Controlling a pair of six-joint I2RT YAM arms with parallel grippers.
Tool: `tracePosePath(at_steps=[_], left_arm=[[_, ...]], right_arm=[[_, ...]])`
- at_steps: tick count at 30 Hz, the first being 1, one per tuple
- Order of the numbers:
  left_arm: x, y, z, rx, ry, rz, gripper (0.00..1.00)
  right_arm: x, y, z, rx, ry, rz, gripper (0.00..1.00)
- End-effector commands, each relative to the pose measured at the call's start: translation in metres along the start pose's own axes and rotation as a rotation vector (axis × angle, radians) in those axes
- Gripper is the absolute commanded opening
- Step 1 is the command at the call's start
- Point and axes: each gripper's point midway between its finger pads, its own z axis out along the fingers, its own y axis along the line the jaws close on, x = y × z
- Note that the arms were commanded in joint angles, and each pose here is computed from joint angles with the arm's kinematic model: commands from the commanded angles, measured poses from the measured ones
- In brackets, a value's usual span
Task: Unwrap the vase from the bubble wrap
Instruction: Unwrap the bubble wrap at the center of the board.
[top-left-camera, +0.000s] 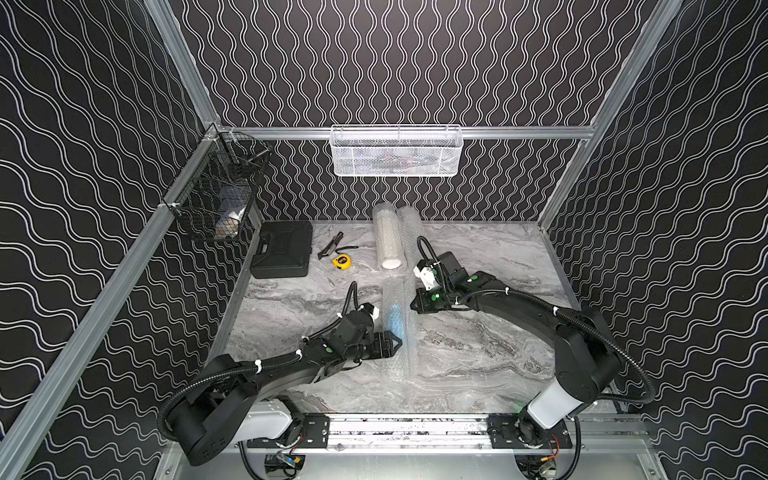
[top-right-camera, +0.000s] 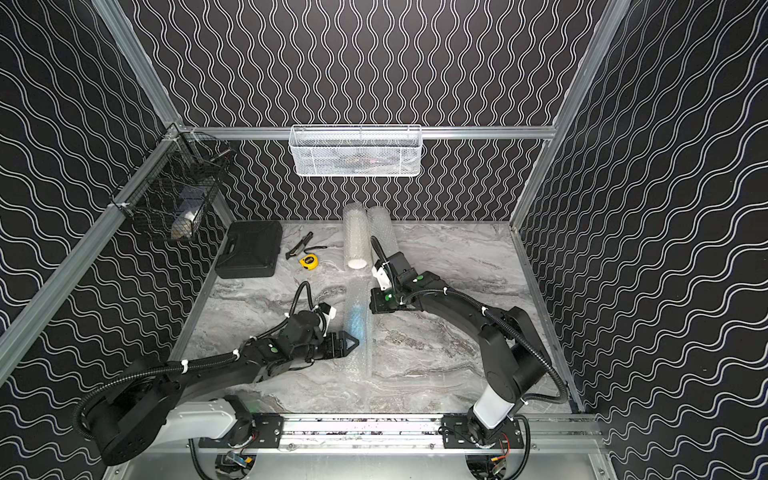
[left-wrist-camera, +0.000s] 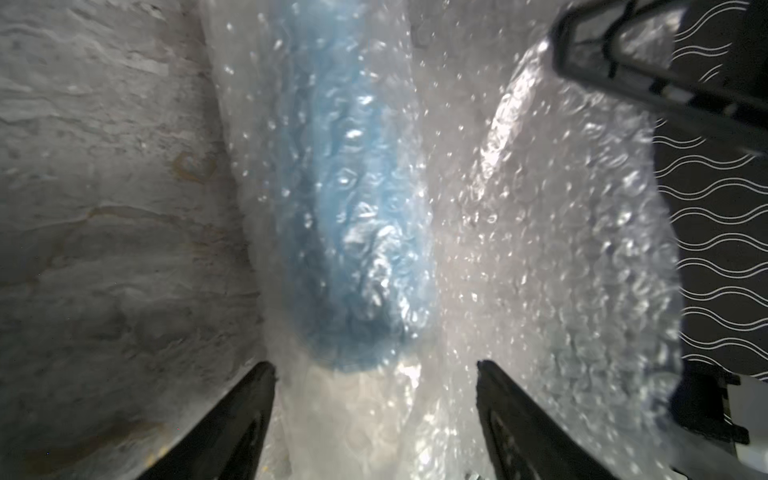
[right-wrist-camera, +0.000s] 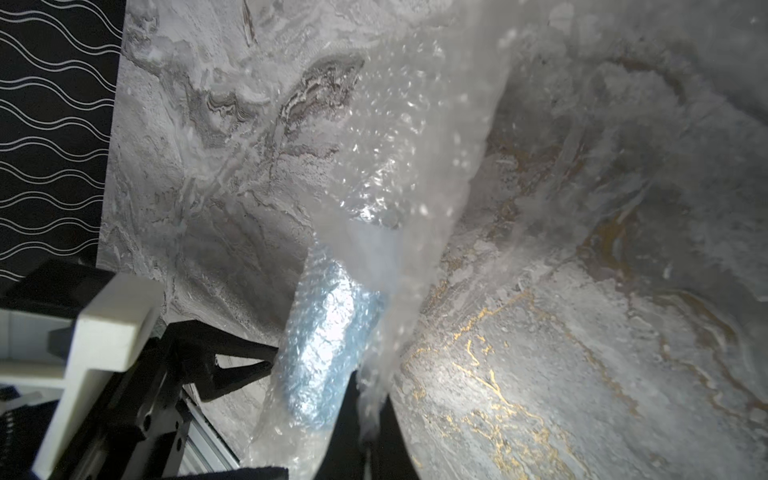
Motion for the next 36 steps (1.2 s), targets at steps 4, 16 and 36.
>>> tracePosePath(at_steps=[4, 16, 36], left_arm=[[-0.018, 0.009, -0.013, -0.118, -0.063, 0.028, 0.88], [-0.028, 0.028, -0.024, -0.222, -0.109, 0.007, 0.88], [-0.044, 0.066, -0.059, -0.416, -0.182, 0.021, 0.88]], right_arm=[[-0.004, 0.000, -0.017, 0.042, -0.002, -0.057, 0.00], [-0.017, 0.009, -0.045, 0.050, -0.062, -0.084, 0.00], [-0.028, 0.008, -0.076, 0.100, -0.173, -0.084, 0.00]])
